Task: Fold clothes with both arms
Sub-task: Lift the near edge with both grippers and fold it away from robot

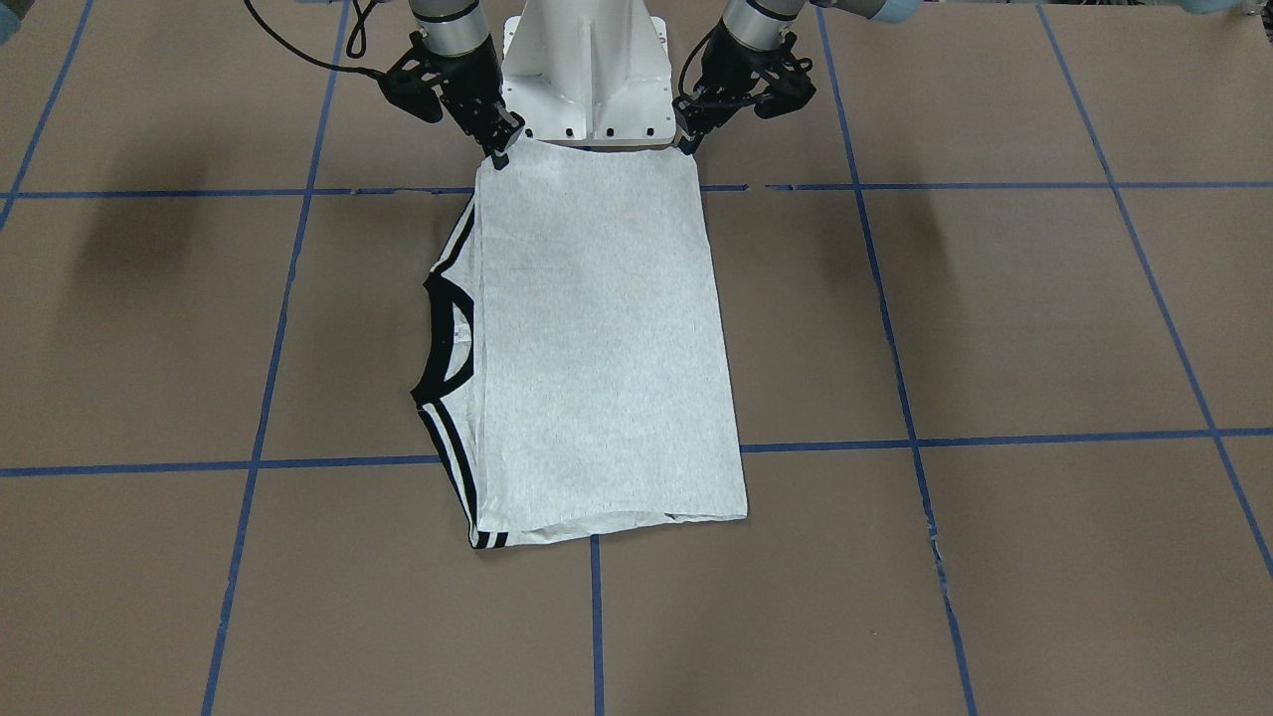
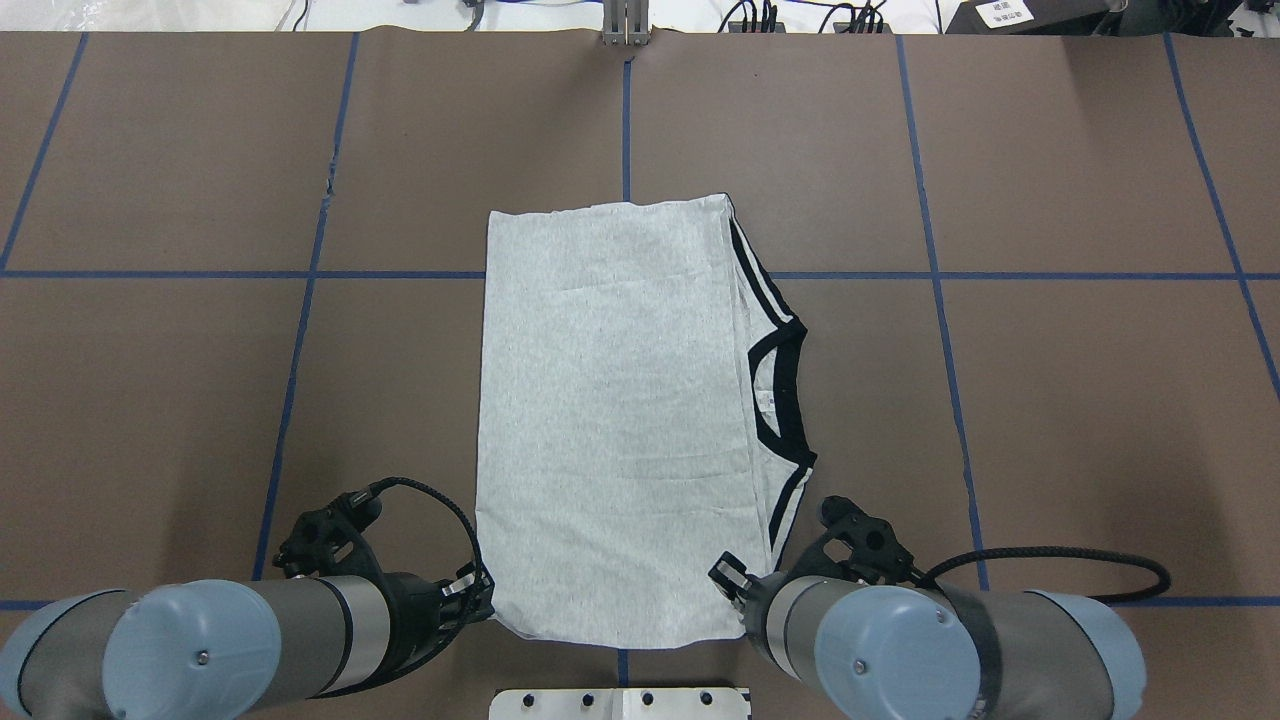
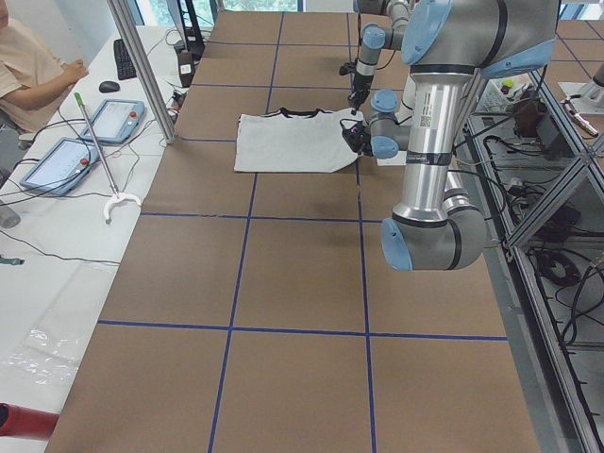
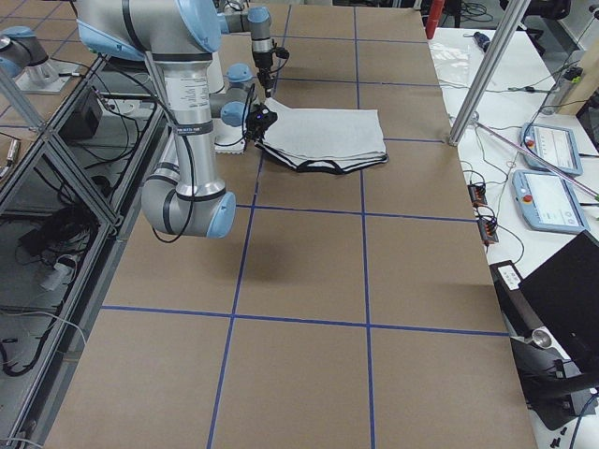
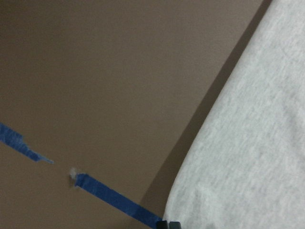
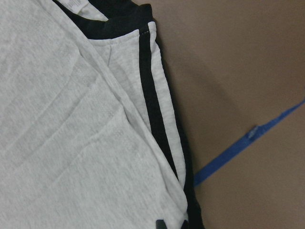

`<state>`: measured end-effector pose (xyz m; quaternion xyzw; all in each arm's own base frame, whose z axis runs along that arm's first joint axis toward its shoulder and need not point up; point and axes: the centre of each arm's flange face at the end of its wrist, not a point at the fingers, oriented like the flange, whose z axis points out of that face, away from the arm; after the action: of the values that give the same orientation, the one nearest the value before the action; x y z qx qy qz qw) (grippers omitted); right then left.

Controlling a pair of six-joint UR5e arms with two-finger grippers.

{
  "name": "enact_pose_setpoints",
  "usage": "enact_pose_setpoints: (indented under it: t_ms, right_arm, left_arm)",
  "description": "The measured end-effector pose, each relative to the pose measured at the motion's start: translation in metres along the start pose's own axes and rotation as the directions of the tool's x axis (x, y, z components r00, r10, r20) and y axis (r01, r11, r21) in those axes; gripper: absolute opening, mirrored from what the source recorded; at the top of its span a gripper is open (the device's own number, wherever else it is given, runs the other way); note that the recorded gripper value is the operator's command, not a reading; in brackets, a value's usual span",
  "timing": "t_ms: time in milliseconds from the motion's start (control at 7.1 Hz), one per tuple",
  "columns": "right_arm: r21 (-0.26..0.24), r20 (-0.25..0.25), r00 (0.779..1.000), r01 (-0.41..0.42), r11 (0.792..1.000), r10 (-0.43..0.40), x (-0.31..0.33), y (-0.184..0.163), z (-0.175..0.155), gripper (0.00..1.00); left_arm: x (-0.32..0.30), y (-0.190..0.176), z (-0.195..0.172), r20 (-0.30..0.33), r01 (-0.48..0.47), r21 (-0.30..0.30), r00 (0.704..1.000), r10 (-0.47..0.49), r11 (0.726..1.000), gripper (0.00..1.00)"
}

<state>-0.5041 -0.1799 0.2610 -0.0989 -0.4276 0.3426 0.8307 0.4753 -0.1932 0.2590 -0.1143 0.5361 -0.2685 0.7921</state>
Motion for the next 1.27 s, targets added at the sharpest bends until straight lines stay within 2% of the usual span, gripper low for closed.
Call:
enact_pose_setpoints:
  t_ms: [282, 564, 845, 1268]
  right_arm:
    - [-0.021, -0.005, 1.0, -0.027, 0.999, 0.027, 0.011, 0.006, -0.024, 0.0]
    - [-0.005, 0.032, 0.997, -0.075, 0.997, 0.075, -0.01, -0.026, -0.052, 0.0]
    - [0.003, 0.063, 0.993, -0.101, 0.995, 0.101, -0.045, -0.068, -0.067, 0.0]
    - [0.054, 0.095, 0.992, -0.089, 0.995, 0.084, -0.114, -0.121, -0.06, 0.0]
  left_arm:
    - [0.008, 0.007, -0.019, -0.022, -0.001, -0.042, 1.0, 0.0, 0.999, 0.0]
    - [0.023, 0.004, -0.036, -0.064, -0.025, -0.053, 0.998, 0.021, 0.998, 0.0]
    - [0.063, -0.032, -0.06, -0.145, -0.085, 0.003, 0.986, 0.085, 0.996, 0.0]
    - [0.115, -0.098, -0.062, -0.175, -0.14, 0.117, 0.972, 0.159, 0.983, 0.0]
